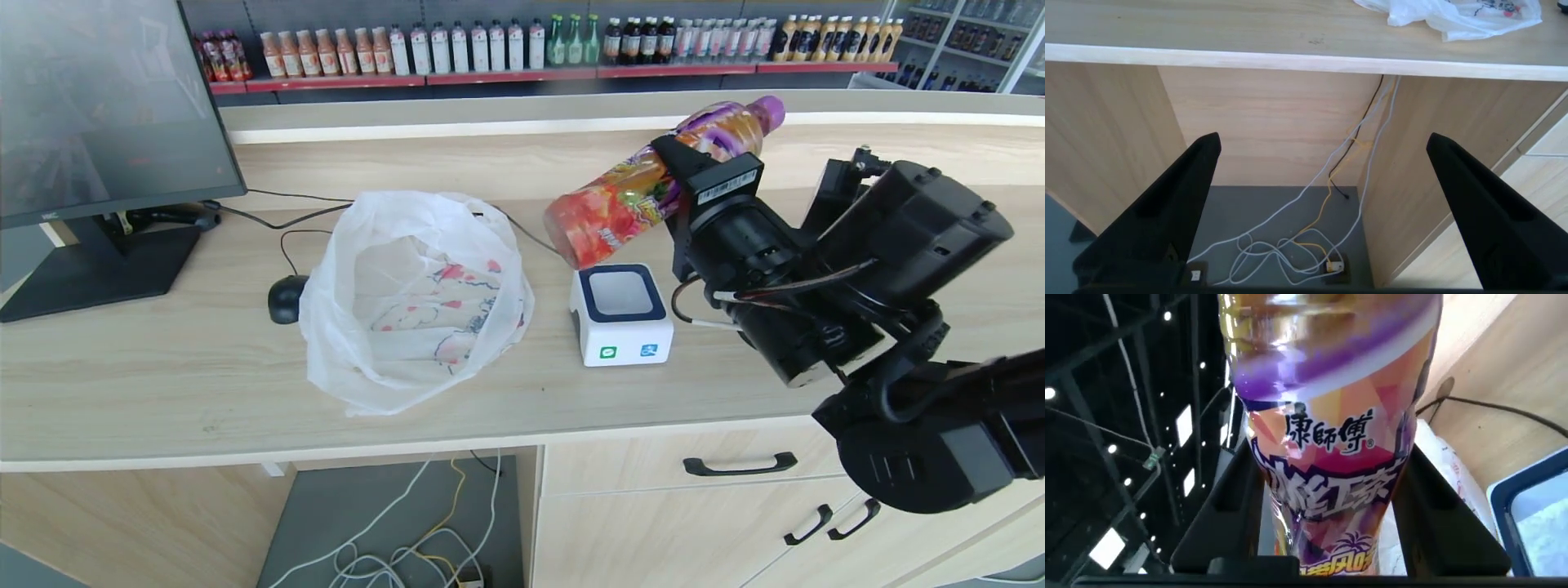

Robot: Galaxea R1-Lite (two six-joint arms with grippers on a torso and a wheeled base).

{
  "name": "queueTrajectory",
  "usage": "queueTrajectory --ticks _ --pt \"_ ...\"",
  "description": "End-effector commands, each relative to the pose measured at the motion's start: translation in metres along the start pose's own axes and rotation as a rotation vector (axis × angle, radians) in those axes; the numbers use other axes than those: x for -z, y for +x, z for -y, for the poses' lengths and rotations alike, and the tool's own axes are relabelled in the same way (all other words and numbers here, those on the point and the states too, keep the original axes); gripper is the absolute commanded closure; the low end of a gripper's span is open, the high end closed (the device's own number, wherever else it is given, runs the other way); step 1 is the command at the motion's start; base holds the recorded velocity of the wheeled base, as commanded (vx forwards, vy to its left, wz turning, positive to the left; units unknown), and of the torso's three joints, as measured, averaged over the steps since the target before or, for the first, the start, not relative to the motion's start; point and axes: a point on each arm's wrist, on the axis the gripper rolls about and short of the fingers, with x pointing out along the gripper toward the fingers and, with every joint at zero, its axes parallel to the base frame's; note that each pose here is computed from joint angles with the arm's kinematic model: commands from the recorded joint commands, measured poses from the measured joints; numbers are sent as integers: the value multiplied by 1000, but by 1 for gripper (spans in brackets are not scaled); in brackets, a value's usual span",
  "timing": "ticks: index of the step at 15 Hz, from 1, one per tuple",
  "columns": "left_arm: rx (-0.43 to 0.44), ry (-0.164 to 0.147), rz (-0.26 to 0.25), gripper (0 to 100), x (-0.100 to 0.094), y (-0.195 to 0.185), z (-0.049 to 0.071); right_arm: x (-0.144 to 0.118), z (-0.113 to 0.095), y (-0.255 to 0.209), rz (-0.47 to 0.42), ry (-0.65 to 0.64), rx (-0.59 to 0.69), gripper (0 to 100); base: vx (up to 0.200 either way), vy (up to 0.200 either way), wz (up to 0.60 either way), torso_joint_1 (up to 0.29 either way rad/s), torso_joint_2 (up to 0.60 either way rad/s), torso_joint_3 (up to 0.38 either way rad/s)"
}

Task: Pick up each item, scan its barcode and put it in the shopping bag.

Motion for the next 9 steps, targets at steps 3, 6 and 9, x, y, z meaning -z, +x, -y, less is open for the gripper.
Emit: queueTrajectory --ticks 3,6,9 --pt "0 0 0 0 0 0 0 -8 43 13 40 43 98 100 0 0 0 0 0 0" --pt "0 0 0 0 0 0 0 -16 58 12 49 90 148 100 0 0 0 0 0 0" --pt "0 0 2 0 0 0 0 -17 64 10 50 108 167 100 0 0 0 0 0 0"
